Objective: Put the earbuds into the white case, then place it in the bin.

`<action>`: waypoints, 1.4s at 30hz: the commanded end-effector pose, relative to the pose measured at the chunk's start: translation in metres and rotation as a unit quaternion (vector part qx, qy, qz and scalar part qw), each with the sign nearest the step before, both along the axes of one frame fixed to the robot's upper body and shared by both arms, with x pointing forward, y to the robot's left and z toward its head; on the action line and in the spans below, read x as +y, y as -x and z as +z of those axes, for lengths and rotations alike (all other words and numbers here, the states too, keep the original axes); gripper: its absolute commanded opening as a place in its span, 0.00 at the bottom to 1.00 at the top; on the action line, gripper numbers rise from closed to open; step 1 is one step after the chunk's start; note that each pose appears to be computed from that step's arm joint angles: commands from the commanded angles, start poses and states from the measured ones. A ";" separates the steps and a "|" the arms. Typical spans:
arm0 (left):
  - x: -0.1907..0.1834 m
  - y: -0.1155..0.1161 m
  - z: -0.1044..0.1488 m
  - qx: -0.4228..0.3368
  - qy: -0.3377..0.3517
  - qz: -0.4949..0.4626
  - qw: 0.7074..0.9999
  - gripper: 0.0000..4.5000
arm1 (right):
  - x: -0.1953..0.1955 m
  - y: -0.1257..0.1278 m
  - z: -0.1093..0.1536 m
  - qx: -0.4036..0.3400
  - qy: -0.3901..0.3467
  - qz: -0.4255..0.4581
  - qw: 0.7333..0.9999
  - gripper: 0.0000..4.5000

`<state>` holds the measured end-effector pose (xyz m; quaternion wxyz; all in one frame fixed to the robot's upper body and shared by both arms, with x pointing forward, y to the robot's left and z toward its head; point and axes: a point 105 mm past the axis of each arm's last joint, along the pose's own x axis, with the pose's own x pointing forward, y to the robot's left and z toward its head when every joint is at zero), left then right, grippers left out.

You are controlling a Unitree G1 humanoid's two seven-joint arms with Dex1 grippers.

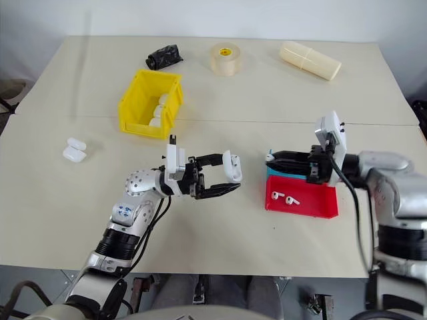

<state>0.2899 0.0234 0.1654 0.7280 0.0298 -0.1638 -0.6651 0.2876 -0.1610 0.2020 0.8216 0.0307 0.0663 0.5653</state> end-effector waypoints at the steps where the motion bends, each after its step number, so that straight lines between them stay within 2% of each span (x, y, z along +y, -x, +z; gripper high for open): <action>1: -0.003 0.003 0.011 -0.013 0.013 -0.017 1.000 0.62 | 0.017 0.017 0.025 -0.038 -0.101 -0.004 0.994 0.16; 5: -0.004 0.000 0.017 -0.008 0.022 -0.017 1.000 0.62 | 0.037 0.032 0.026 -0.029 -0.190 -0.001 0.981 0.16; 12: -0.003 -0.003 0.026 0.006 0.046 -0.017 0.999 0.62 | 0.049 0.043 0.026 -0.017 -0.242 -0.010 0.970 0.16; 36: -0.007 0.004 0.043 0.014 0.088 -0.048 0.995 0.62 | 0.059 0.042 -0.004 -0.001 -0.233 -0.042 0.972 0.16; 42: -0.006 0.008 0.052 0.009 0.110 -0.065 0.992 0.62 | 0.057 0.041 -0.020 0.033 -0.213 -0.050 0.975 0.16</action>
